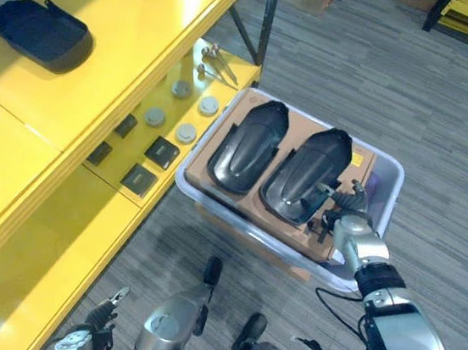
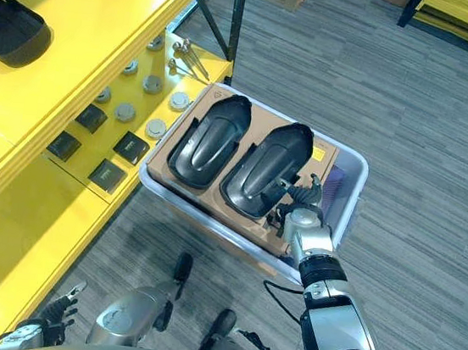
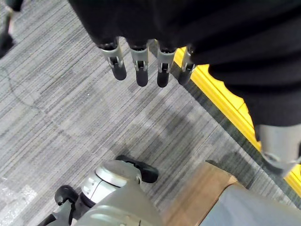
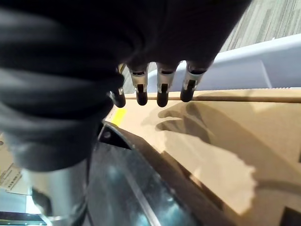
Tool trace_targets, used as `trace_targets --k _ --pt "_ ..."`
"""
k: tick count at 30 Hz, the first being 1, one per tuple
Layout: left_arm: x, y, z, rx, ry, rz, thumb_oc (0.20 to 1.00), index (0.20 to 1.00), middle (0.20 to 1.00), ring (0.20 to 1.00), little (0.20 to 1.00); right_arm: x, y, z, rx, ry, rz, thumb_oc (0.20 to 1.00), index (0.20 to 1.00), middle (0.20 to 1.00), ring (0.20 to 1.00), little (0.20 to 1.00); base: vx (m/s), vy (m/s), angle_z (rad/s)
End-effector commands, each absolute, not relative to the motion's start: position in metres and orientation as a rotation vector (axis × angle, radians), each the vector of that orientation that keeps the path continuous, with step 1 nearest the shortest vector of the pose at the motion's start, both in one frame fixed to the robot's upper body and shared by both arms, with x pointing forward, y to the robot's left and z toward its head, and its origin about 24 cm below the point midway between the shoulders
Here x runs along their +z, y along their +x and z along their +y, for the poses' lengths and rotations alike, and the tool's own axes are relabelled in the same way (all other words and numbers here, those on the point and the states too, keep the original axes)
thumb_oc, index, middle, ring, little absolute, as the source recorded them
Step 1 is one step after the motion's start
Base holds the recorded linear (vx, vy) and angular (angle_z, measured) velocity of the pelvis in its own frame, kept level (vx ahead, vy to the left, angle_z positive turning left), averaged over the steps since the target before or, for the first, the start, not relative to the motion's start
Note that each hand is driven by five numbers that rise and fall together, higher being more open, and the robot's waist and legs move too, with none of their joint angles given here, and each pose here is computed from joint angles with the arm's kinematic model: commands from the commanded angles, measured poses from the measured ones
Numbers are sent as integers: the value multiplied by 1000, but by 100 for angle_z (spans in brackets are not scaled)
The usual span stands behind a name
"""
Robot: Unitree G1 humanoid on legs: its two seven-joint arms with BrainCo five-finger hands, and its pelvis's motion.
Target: Move parts from the plastic box to the shelf.
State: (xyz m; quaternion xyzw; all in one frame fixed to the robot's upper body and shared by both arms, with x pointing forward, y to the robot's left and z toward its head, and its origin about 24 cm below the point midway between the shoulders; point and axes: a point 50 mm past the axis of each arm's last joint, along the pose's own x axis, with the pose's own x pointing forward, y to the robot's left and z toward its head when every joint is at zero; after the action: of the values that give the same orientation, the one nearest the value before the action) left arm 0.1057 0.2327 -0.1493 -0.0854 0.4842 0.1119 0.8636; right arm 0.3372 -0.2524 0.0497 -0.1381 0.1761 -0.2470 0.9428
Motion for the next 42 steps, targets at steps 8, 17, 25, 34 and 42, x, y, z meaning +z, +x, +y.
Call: trace_targets --k 8,17,25,34,42 --pt "-147 111 233 223 -176 998 1000 1000 1000 1000 1000 58 338 -253 -460 -439 311 1000 1000 1000 1000 1000 0 0 0" --pt "-141 125 239 244 -173 949 1000 1000 1000 1000 1000 27 313 -275 -445 -674 423 1000 1000 1000 1000 1000 -36 -35 -1" --pt "-134 138 246 248 -157 919 1000 1000 1000 1000 1000 18 308 -284 -479 -672 467 1000 1000 1000 1000 1000 -21 -24 0" --pt "-135 135 241 255 -160 922 1000 1000 1000 1000 1000 83 318 -282 -733 -434 47 1000 1000 1000 1000 1000 -3 1 1" --pt "-143 118 238 256 -187 962 1000 1000 1000 1000 1000 126 336 -263 -600 -440 -38 1000 1000 1000 1000 1000 31 61 -7"
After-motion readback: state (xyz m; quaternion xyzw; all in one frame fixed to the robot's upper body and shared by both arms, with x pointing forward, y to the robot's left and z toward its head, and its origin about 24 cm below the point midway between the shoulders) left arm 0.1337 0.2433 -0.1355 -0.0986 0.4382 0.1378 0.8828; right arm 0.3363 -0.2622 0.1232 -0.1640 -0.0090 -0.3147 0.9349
